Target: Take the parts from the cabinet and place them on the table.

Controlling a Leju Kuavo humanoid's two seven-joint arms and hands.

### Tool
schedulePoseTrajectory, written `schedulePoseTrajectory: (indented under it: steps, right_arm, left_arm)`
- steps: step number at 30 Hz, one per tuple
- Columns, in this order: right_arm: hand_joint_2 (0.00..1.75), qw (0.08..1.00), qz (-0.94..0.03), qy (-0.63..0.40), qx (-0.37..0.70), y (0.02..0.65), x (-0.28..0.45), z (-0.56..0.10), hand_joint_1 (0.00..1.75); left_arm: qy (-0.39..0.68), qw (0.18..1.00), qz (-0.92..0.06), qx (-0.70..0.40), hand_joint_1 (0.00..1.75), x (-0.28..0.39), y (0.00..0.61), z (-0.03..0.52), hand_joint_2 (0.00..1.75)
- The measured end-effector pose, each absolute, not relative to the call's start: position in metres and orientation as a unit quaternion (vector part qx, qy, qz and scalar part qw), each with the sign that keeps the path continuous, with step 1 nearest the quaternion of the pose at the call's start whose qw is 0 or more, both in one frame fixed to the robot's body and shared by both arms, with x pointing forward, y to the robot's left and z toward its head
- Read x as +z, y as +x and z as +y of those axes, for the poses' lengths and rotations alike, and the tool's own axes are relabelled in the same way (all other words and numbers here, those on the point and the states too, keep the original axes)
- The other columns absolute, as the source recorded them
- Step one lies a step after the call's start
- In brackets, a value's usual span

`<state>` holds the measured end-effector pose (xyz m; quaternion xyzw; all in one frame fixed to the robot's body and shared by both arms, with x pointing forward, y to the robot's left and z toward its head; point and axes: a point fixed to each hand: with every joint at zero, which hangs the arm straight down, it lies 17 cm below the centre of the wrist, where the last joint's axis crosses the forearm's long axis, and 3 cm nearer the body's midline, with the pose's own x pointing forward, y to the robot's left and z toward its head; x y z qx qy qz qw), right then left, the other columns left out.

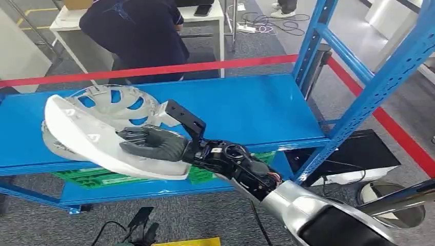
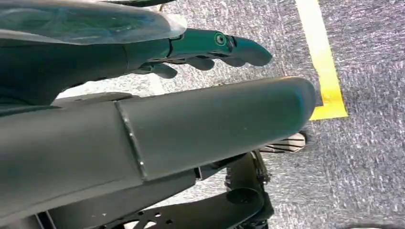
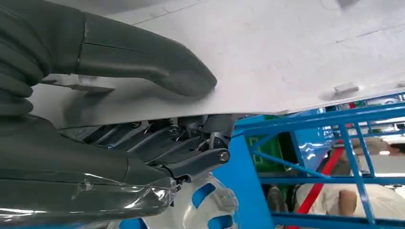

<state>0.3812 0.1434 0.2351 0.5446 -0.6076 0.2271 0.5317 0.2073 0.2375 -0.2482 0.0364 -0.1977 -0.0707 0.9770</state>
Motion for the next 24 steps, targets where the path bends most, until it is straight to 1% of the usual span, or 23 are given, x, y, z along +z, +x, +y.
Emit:
schedulePoseTrajectory:
  steps: [12, 18, 19, 24]
  right_arm:
    - [1.75, 0.526, -0.604, 0.549, 0.239, 0.372, 0.236, 0.149, 1.75]
    - [1.75, 0.516, -0.603, 0.555, 0.25, 0.363, 0.24, 0.154, 1.75]
    - [1.75, 0.515, -0.603, 0.556, 0.25, 0.361, 0.241, 0.155, 1.75]
    - [1.75, 0.504, -0.61, 0.555, 0.257, 0.353, 0.248, 0.16, 1.75]
  left_arm:
    - [0.037, 0.977, -0.199, -0.07, 0.0, -0.248, 0.208, 0.238, 0.0]
    - [0.036, 0.969, -0.241, -0.038, 0.0, -0.242, 0.222, 0.239, 0.0]
    - [0.036, 0.967, -0.25, -0.033, 0.0, -0.24, 0.225, 0.239, 1.75]
    - [0.059, 0.954, -0.295, -0.014, 0.0, -0.232, 0.24, 0.248, 1.75]
